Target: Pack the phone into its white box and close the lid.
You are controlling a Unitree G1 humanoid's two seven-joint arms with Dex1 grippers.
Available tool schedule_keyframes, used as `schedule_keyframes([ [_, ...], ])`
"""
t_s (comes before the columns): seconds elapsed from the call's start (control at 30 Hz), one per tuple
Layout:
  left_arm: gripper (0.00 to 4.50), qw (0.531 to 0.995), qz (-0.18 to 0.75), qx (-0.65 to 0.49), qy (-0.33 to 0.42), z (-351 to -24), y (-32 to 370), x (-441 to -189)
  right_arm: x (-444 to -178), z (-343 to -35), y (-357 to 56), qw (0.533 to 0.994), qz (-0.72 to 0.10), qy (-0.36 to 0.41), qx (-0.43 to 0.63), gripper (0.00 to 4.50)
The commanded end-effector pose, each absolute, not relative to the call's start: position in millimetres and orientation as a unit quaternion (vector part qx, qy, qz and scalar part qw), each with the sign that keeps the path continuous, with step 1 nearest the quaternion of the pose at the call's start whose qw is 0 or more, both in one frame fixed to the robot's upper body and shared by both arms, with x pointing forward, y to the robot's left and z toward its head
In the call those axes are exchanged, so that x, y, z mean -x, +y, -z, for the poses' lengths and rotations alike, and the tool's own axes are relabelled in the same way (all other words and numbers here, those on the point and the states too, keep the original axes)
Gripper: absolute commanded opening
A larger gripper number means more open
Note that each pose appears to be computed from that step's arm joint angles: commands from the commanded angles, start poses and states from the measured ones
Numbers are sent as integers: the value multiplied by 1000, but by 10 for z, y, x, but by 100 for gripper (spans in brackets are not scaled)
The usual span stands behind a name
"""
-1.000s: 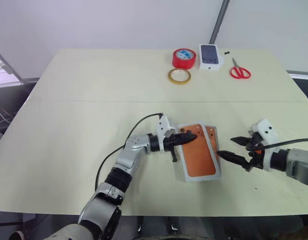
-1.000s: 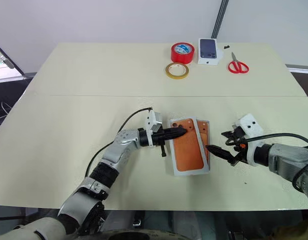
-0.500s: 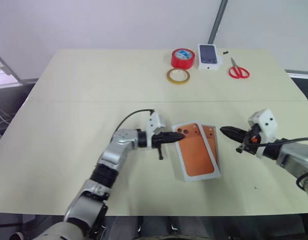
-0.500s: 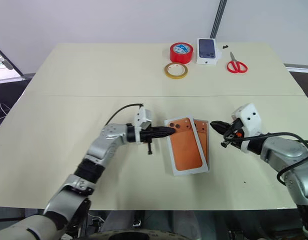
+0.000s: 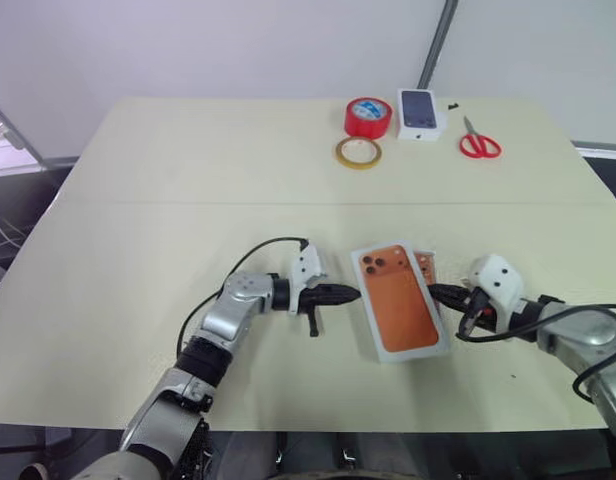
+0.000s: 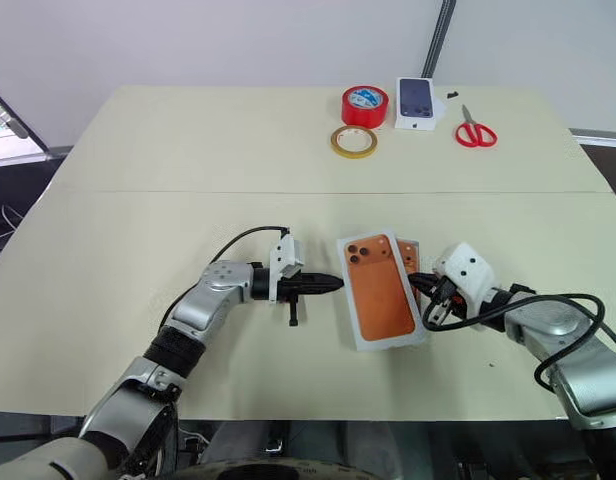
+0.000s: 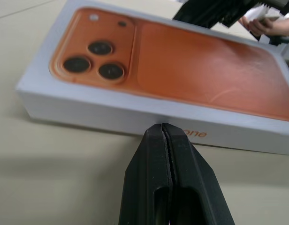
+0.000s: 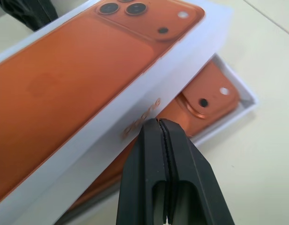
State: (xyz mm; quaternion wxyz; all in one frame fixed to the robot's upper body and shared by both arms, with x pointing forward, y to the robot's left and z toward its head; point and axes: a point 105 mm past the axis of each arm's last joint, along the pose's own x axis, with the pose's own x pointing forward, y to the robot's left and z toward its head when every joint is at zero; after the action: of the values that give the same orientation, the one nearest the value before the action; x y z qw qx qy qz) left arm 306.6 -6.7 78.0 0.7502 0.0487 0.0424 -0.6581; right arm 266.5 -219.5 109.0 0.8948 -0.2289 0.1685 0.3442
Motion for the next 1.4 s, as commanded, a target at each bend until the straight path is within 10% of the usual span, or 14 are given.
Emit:
schedule_keyframes([
  [0.03,0,742,669,-47,6,-952,-229,-3067,-2700,-1212,-2174,894,-345,139,248,2],
  [1.4,0,754,655,-53,5,-931,-273,-3137,-2577,-1076,-2232,883,-351,152,274,2],
])
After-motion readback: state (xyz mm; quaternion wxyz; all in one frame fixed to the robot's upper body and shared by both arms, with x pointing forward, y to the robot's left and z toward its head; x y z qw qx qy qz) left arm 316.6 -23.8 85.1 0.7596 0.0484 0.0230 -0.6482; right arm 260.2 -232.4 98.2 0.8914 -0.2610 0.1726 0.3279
